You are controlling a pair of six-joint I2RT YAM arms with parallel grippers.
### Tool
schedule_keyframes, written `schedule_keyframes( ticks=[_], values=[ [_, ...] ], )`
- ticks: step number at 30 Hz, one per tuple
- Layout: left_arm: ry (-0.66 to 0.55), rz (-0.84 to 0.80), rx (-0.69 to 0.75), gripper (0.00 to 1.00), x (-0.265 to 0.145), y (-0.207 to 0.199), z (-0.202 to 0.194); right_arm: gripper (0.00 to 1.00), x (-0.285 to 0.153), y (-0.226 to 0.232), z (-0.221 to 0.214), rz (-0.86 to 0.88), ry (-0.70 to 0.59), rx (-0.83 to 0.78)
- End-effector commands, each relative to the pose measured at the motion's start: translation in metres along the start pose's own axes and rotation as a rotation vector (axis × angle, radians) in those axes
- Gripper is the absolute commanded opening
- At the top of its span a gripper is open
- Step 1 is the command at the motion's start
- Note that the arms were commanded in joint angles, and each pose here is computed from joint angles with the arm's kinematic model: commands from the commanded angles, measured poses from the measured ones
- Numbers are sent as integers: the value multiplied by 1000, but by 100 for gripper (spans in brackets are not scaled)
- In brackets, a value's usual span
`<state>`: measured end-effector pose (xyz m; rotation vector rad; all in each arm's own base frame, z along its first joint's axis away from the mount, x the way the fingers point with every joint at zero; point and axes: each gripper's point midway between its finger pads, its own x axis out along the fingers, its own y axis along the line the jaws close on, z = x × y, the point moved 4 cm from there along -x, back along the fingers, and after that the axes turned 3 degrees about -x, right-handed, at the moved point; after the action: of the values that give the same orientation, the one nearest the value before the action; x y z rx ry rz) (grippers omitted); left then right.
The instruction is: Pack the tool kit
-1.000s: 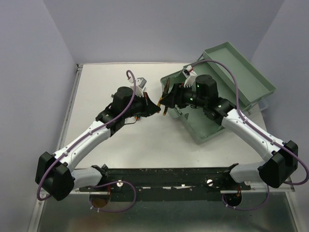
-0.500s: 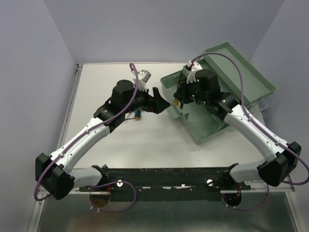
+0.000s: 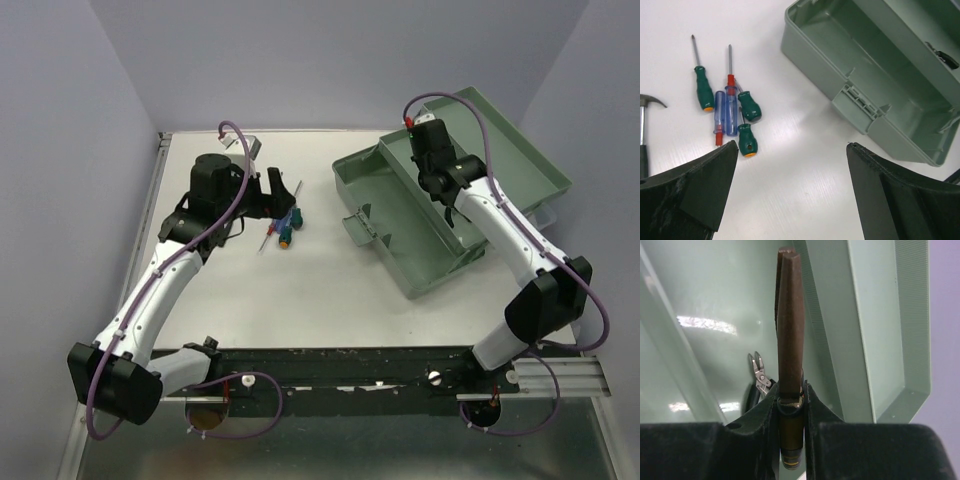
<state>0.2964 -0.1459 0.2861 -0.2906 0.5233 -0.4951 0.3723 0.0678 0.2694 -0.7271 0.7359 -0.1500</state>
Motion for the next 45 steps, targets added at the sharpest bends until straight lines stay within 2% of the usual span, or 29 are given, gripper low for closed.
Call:
schedule_keyframes(
  ticks=[1, 3, 5, 7, 11, 13, 18, 22, 25, 28, 31, 36, 41, 45],
  values=[
    [86, 67, 20, 99, 5, 16, -15, 1, 18, -18, -11, -132, 115, -142],
    [147, 74, 8, 99, 13, 19, -23, 2, 28, -18, -16, -131, 153, -145],
    [217, 93, 19, 99, 20, 26, -32, 11, 34, -19, -20, -118, 179, -139],
    [279, 129, 35, 99, 27, 34, -37, 37, 37, -17, -21, -80, 183, -119],
    [351, 148, 52, 99, 39, 41, -42, 63, 33, -12, -21, -10, 149, -69],
    [387, 140, 47, 99, 46, 43, -44, 70, 28, -13, -19, 7, 131, -42],
    [482, 160, 20, 99, 68, 59, -52, 72, 6, -18, -19, 59, 85, 36],
    [576, 275, 40, 98, 82, 88, -70, 72, -22, -19, -18, 160, -26, 118],
    [627, 318, 37, 91, 88, 101, -85, 72, -47, -13, -13, 262, -154, 188],
    [664, 356, 42, 76, 91, 110, -95, 72, -70, -10, -8, 363, -263, 267],
    [648, 278, 6, 73, 95, 100, -102, 72, -82, -8, -6, 413, -332, 310],
    [658, 217, -77, 76, 112, 90, -113, 71, -92, -8, -10, 441, -354, 331],
    [684, 219, -88, 68, 127, 89, -122, 71, -108, -8, -7, 495, -429, 380],
    [713, 232, -41, 64, 137, 82, -130, 71, -111, -9, -7, 499, -444, 395]
  ],
)
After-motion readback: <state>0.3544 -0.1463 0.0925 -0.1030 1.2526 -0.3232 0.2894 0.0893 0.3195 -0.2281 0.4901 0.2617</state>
